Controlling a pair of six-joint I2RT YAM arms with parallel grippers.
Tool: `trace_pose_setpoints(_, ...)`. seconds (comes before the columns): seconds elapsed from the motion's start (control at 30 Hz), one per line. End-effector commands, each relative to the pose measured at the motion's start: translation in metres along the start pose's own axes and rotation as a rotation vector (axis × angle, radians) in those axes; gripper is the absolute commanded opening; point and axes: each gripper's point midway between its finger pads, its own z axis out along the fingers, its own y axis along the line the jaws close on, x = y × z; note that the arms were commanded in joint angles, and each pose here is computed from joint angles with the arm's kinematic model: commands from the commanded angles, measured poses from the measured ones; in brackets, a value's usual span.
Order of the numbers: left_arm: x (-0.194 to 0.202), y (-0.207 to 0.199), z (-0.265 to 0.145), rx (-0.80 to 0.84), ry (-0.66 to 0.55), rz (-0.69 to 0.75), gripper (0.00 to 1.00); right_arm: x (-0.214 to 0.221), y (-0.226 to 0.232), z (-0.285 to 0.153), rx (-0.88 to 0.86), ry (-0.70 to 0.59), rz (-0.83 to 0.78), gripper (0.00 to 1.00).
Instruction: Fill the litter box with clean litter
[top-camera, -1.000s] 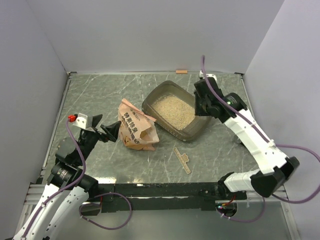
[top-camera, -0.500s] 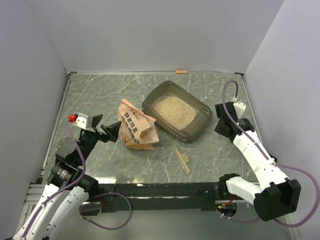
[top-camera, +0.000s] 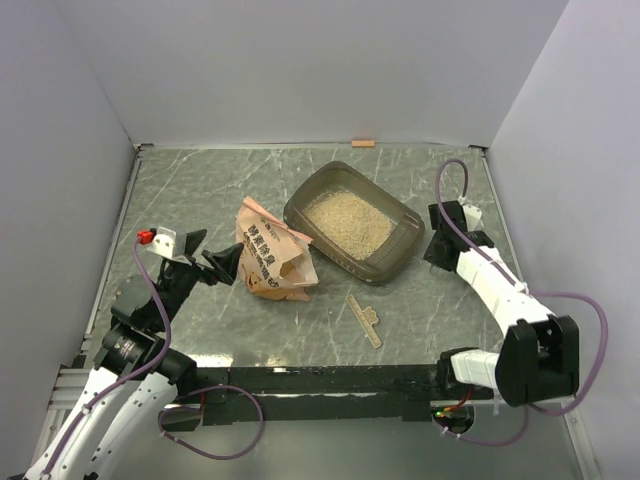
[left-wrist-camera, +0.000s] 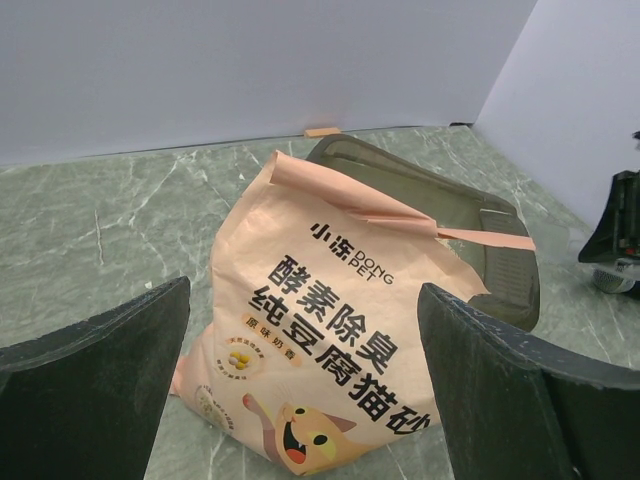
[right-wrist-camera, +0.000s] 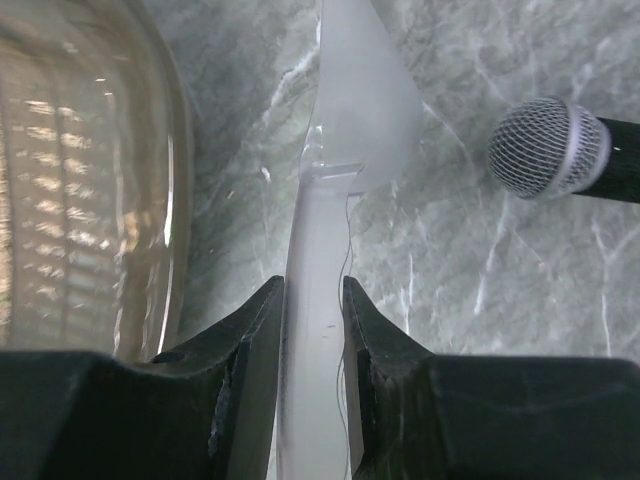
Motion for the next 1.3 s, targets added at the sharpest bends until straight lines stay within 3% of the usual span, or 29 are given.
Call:
trace_pose_setpoints(0.0, -0.017, -0.008, 0.000, 0.032, -0.050, -0.002, 0.99, -0.004, 0.007, 0.019, -0.007, -0.001, -0.012, 0.05)
trace_pose_setpoints(0.17, -0.015, -0.007, 0.001, 0.030, -0.043, -0.001, 0.99, 0.005, 0.002, 0.033, 0.019, 0.039, -0.033, 0.11)
trace_pose_setpoints(0.2, -0.015, -0.007, 0.001, 0.030, -0.044, -0.001, 0.99, 0.006, 0.002, 0.035, 0.019, 0.044, -0.033, 0.15)
trace_pose_setpoints(0.23, -0.015, -0.007, 0.001, 0.030, -0.043, -0.001, 0.99, 0.008, 0.002, 0.036, 0.015, 0.051, -0.036, 0.26)
trace_pose_setpoints(0.43, -0.013, -0.007, 0.003, 0.029, -0.035, 0.001, 0.99, 0.021, -0.004, 0.040, 0.026, 0.083, -0.040, 0.50)
trace_pose_setpoints(0.7, -0.013, -0.012, 0.002, 0.062, -0.038, 0.017, 0.97, 0.004, -0.001, 0.016, -0.019, 0.037, -0.035, 0.61)
trace_pose_setpoints(0.9, -0.018, -0.015, 0.000, 0.083, -0.057, 0.050, 0.97, -0.034, 0.023, -0.046, -0.241, -0.089, -0.020, 0.63)
trace_pose_setpoints(1.1, -0.025, -0.036, 0.012, 0.231, -0.027, 0.258, 0.97, -0.035, 0.066, -0.106, -0.513, -0.125, -0.187, 0.66)
trace_pose_setpoints(1.27, -0.020, -0.041, 0.037, 0.307, 0.070, 0.433, 0.97, -0.019, 0.096, -0.146, -0.614, -0.140, -0.390, 0.68)
